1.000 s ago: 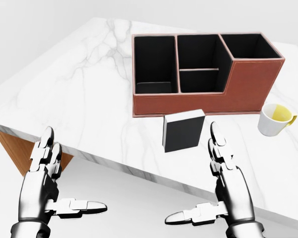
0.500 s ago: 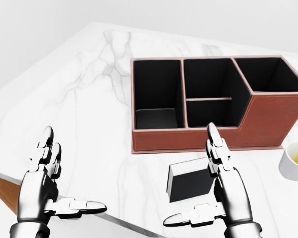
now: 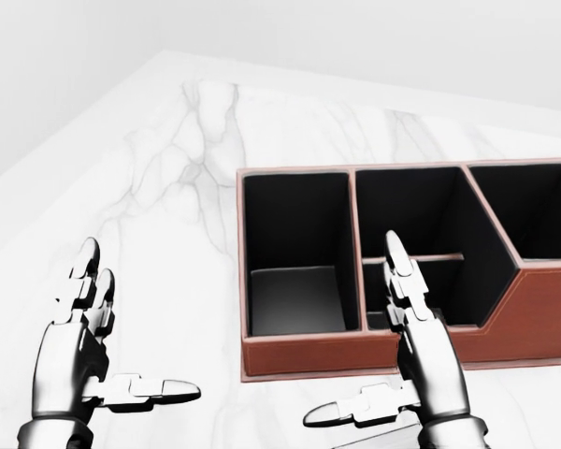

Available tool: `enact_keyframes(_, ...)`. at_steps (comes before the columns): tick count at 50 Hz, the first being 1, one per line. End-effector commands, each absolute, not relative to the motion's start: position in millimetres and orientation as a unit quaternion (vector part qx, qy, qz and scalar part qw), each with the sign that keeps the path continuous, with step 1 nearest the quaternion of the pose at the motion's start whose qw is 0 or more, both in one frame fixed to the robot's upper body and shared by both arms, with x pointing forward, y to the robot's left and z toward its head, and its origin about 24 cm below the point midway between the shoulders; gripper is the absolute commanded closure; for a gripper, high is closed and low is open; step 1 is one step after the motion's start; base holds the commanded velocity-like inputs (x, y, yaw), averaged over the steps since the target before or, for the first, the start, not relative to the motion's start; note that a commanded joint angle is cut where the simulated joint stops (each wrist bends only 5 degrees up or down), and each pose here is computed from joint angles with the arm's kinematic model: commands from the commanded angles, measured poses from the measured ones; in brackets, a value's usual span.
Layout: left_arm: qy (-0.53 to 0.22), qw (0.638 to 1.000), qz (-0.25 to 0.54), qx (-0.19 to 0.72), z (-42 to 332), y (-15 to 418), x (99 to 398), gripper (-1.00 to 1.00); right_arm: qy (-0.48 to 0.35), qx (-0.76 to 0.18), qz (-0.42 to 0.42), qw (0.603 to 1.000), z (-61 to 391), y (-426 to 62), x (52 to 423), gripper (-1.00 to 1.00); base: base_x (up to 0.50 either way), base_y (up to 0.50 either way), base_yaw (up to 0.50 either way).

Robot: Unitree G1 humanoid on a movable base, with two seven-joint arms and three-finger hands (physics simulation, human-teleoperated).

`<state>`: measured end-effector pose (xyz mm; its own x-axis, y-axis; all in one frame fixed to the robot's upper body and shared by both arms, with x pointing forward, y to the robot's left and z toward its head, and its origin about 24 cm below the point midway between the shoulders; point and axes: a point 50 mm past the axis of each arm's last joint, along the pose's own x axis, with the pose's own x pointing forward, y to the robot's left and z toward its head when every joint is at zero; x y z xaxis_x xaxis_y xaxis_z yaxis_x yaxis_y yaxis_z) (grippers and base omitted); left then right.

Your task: Pick up the book and place it in the front compartment of the caddy.

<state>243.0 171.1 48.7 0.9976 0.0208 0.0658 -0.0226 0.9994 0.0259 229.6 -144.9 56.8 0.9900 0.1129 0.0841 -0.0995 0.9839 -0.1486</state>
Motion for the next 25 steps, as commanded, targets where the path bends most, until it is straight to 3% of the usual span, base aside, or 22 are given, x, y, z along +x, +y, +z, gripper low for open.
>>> enact_keyframes(1,-0.019,1.0,0.014,0.015,39,166,251,-1.0,-0.028,-0.059,0.054,0.996,42,-144,235,-1.0,0.47,0.18,0.0)
enact_keyframes(19,-0.013,1.0,0.016,0.017,36,166,252,-1.0,-0.016,-0.046,0.057,0.997,45,-143,229,-1.0,0.04,0.02,0.0)
enact_keyframes(25,-0.017,1.0,0.018,0.015,38,167,252,-1.0,-0.02,-0.133,0.066,0.989,64,-141,219,-1.0,0.0,0.0,0.0)
